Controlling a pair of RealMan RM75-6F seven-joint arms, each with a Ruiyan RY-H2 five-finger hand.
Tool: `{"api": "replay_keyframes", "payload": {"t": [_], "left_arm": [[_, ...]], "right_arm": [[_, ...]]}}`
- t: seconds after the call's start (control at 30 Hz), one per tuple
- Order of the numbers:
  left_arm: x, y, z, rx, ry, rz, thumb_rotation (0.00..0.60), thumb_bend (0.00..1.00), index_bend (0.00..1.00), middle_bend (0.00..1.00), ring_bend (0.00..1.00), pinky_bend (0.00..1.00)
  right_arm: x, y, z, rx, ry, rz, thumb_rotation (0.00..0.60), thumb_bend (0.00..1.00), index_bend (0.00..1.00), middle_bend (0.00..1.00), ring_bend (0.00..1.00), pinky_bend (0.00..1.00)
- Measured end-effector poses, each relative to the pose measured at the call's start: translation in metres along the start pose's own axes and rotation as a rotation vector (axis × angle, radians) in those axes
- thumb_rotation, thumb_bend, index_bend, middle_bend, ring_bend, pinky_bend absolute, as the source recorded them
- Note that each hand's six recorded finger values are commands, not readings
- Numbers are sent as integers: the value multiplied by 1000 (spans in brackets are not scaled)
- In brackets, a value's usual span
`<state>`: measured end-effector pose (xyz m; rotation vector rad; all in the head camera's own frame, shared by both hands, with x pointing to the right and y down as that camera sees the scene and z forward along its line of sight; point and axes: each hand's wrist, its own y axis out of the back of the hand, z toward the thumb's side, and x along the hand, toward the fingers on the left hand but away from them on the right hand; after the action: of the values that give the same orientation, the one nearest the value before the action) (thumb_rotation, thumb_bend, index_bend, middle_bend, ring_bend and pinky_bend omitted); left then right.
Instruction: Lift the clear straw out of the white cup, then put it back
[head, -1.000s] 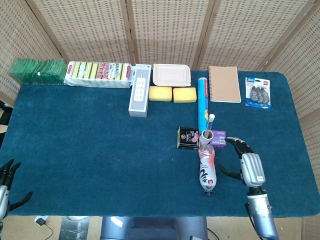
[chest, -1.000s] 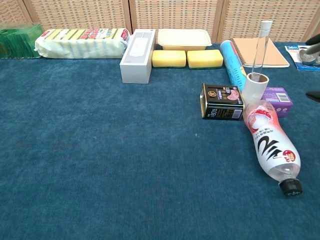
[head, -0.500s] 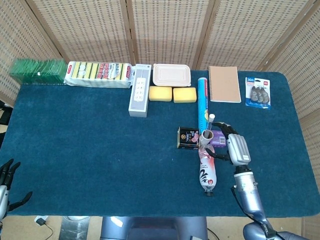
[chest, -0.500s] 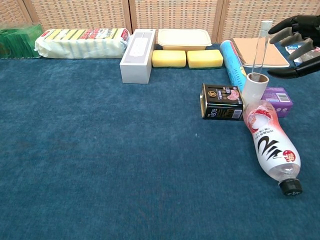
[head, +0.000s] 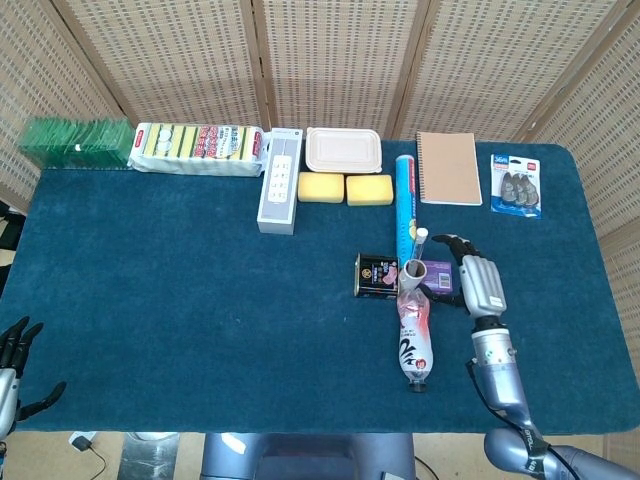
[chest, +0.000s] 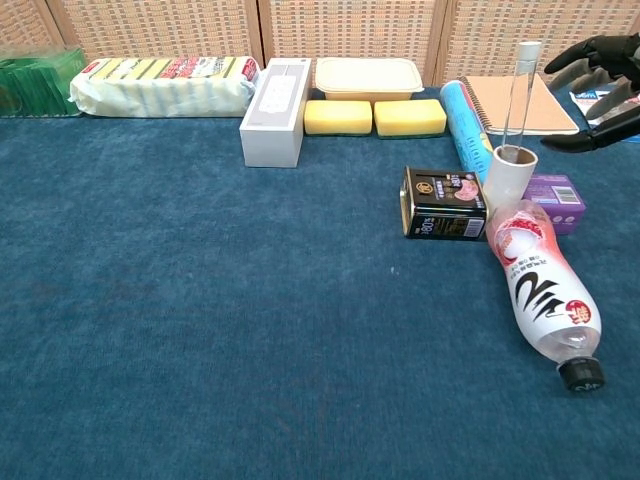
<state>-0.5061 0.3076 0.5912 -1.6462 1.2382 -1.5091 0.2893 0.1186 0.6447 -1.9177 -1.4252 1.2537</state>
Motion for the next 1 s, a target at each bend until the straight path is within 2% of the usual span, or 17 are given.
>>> {"api": "replay_keyframes", "payload": {"t": [0.33, 0.77, 1.0], "left_arm": [[0, 1, 2, 2, -2, 2, 600, 195, 67, 2, 0, 150], [0, 2, 0, -3, 2, 1, 600, 195, 67, 1, 0, 150], [0, 3, 0, -6, 2, 5, 600, 195, 67, 2, 0, 149]], "right_arm": [[-10, -13, 2, 3, -14, 36, 558, 249, 236, 263, 221, 291], [-16, -18, 19, 23, 1, 29, 556, 250, 288, 294, 256, 312], [-20, -28, 24, 31, 1, 46, 554, 251, 293, 307, 266, 315]]}}
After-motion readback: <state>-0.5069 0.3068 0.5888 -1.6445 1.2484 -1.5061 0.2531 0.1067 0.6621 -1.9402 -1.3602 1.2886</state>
